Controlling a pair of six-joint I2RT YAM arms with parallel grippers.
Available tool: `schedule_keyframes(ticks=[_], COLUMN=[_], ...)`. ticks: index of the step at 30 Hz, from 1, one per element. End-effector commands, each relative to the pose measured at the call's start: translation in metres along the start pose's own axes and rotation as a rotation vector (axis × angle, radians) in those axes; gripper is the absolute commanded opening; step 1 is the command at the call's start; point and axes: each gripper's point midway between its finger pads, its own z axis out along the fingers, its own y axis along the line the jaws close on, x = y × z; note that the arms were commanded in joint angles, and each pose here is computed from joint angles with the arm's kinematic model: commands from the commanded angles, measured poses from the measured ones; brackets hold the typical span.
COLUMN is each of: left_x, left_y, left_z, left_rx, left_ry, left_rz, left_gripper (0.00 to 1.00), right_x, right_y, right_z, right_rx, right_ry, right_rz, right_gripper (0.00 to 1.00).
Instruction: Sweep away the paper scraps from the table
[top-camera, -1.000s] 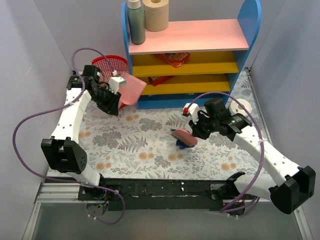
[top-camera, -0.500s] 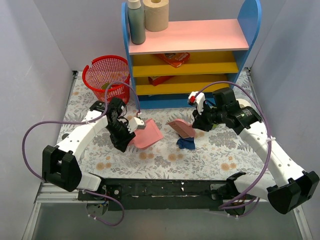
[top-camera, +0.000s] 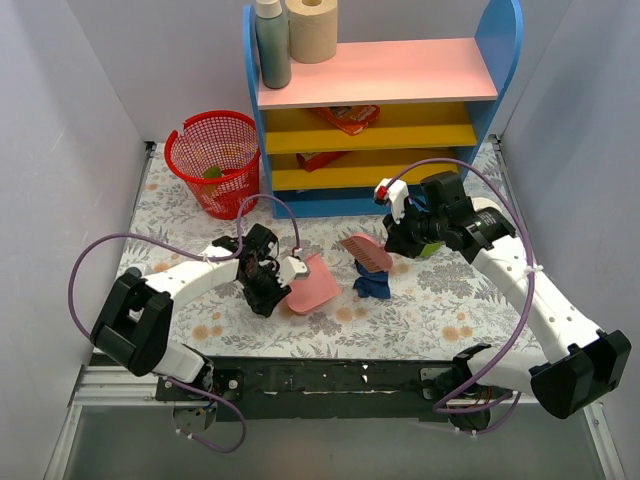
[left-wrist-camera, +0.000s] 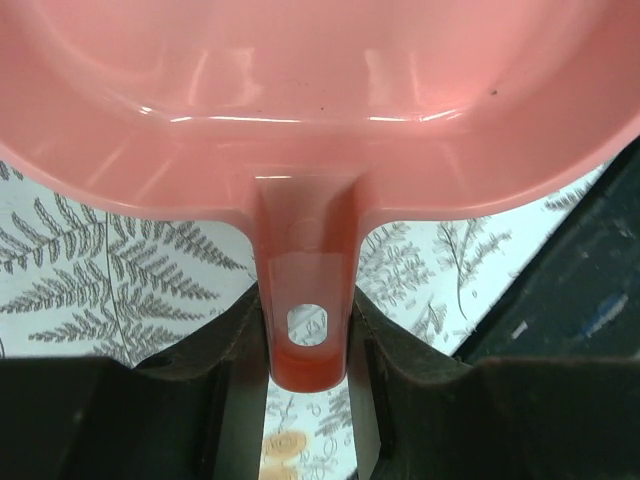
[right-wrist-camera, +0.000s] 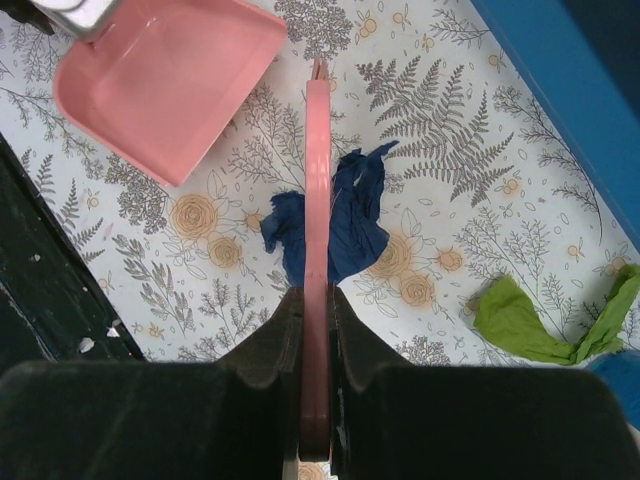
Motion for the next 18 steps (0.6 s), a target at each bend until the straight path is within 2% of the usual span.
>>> schedule_keyframes(ticks=[1, 4, 7, 11, 18], left_x=[-0.029, -0.025, -0.028, -0.029, -0.023], left_y=[0.017, 0.018, 0.012, 0.008, 0.004], left_z=[0.005, 0.008, 0.006, 0.006, 0.013], left_rx=[-0.098, -0.116, -0.11, -0.107, -0.093], left_ry=[-0.165, -0.188, -0.234, -0.278, -0.284], left_rz=[0.032, 0.056, 0.073, 0.06, 0.068], left_gripper=[0.3, 0.39, 0.43, 0.44, 0.4], right_x=[-0.024, -0.026, -0.023, -0.022, -0.024], right_y=[-0.006, -0.009, -0.013, -0.017, -0.02], right_z=[-0.005, -0.007, -0.008, -0.009, -0.006], right_rx=[0.021, 0.036, 0.051, 0.061, 0.052], right_ry=[-0.068, -0.062, -0.045, -0.034, -0.023], right_rz=[-0.01, -0.013, -0.018, -0.012, -0.005], right_gripper=[0.01, 0.01, 0.01, 0.01, 0.01])
